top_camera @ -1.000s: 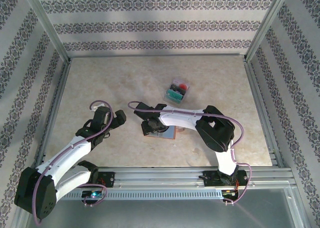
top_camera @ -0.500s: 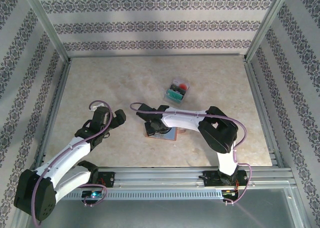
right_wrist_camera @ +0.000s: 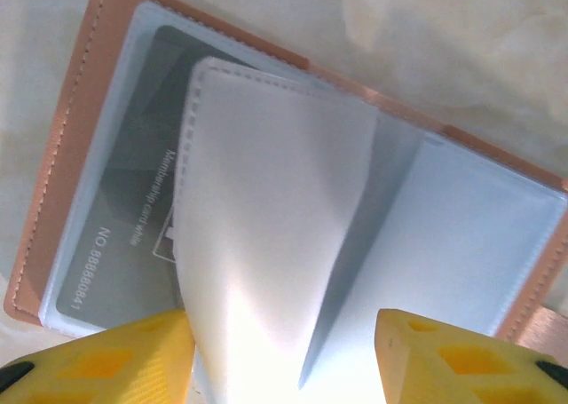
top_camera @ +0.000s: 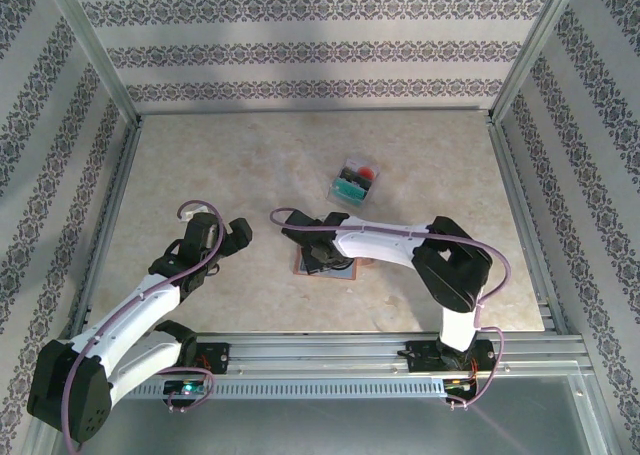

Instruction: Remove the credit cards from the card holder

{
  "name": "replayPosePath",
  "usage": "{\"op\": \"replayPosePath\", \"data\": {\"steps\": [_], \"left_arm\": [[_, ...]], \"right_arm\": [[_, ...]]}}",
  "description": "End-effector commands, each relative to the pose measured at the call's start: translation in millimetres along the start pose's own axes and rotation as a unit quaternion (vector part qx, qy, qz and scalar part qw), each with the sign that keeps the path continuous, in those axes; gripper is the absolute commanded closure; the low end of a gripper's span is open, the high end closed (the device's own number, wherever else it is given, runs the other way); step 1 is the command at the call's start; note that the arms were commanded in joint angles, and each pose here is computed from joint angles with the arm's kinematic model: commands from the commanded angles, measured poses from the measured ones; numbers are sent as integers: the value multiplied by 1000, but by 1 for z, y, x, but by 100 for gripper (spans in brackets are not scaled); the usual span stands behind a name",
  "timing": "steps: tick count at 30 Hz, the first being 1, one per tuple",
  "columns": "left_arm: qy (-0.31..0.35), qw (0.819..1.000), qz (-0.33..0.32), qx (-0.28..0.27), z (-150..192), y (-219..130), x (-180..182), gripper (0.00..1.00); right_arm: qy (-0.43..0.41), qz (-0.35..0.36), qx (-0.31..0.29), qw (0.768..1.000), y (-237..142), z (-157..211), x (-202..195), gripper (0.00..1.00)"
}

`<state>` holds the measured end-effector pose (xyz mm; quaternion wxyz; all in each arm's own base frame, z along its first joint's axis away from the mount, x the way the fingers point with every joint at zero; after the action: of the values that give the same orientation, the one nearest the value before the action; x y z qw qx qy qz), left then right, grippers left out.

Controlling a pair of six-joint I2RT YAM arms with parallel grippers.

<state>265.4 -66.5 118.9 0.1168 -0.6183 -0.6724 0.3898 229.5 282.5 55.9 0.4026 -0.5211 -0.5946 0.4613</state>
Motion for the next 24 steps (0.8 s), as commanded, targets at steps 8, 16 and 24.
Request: {"op": "replayPosePath", "data": {"steps": [8,16,24], "left_arm": [[14,1000,27,-3,-15,-5,-14,1],[22,998,53,10,-15,-1,-27,1],[32,996,76,15,-9,-8,-40,1]], "right_arm": [[29,37,-15,999,-10,5,-32,47],[35,41,-8,999,-5,5,-45,56],[34,43,-8,998,-1,-1,-59,56]]}}
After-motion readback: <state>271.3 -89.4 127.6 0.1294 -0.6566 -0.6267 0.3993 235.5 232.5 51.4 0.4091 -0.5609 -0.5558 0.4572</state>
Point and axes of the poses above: each hand's point on the last joint's axis, 136 mm out from that joint toward the fingers, its own y axis out along the fingers, its own x axis along the line the jaws close on, z = x × y, the point moved 2 cm from there along -y, back along the fingers, and after that the axes turned 7 degrees about y, right-handed, at the moved point
